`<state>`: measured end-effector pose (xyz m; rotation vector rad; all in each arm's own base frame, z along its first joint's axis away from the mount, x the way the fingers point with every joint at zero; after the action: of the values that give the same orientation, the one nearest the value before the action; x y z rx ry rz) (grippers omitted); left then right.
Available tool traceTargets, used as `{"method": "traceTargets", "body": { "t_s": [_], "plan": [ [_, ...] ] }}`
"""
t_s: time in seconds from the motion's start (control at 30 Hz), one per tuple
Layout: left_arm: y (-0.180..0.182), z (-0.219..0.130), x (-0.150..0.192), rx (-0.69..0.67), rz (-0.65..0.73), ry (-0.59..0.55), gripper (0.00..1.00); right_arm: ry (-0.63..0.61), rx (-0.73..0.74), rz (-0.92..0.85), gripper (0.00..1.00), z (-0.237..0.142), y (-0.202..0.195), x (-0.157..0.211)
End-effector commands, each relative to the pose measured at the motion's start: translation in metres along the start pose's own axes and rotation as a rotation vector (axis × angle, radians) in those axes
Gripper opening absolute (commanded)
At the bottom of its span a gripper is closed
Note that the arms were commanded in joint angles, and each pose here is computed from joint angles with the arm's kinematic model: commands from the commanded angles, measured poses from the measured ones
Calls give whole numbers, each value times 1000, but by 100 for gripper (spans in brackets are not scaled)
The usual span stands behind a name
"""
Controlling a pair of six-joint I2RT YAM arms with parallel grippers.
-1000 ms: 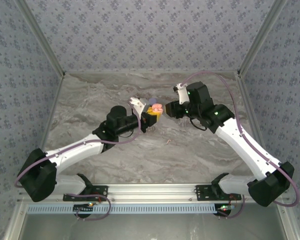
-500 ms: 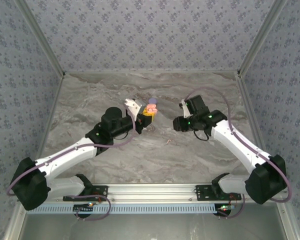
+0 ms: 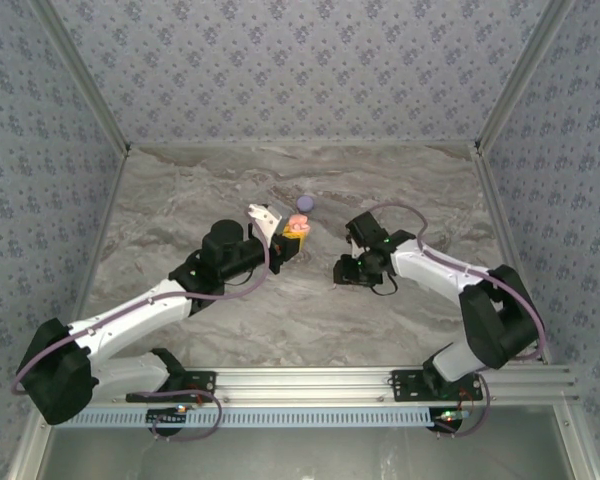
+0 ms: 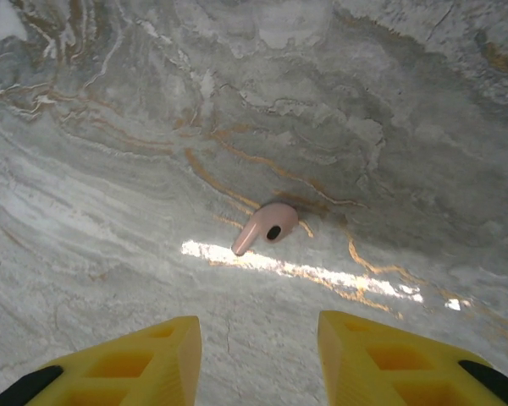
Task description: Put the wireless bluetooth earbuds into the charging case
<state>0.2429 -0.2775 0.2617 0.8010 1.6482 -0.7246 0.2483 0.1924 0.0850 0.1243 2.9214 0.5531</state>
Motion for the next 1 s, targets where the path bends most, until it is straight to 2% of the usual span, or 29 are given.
{"method": "traceTargets", "body": {
  "t_s": [0.0,0.23,0.7,0.97],
  "plan": [
    [-4,-6,-13,8,17,-50,14,-8,1,89,43,9,3,-3],
    [-4,-6,-12,10,18,-48,14,-12,51,143,41,22,-5,-6],
    [-4,-8,-12,9,26,-51,14,-2,76,161,34,36,-5,-13],
    [-4,-9,-13,6,32,-56,14,-2,79,157,32,39,-2,-17]
  ]
}}
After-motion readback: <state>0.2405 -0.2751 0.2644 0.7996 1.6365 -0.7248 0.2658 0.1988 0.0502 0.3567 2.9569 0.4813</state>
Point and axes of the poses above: each hand's point on the last joint's axis, 136 mm out from that joint toward the fingers, its own z axis out along the fingers, its own y axis along the line the jaws close on, x = y × z, the point moved 3 cm from there along -z, back along the fingers, and after that the axes turned 7 degrees about z, right-handed, at the moved point
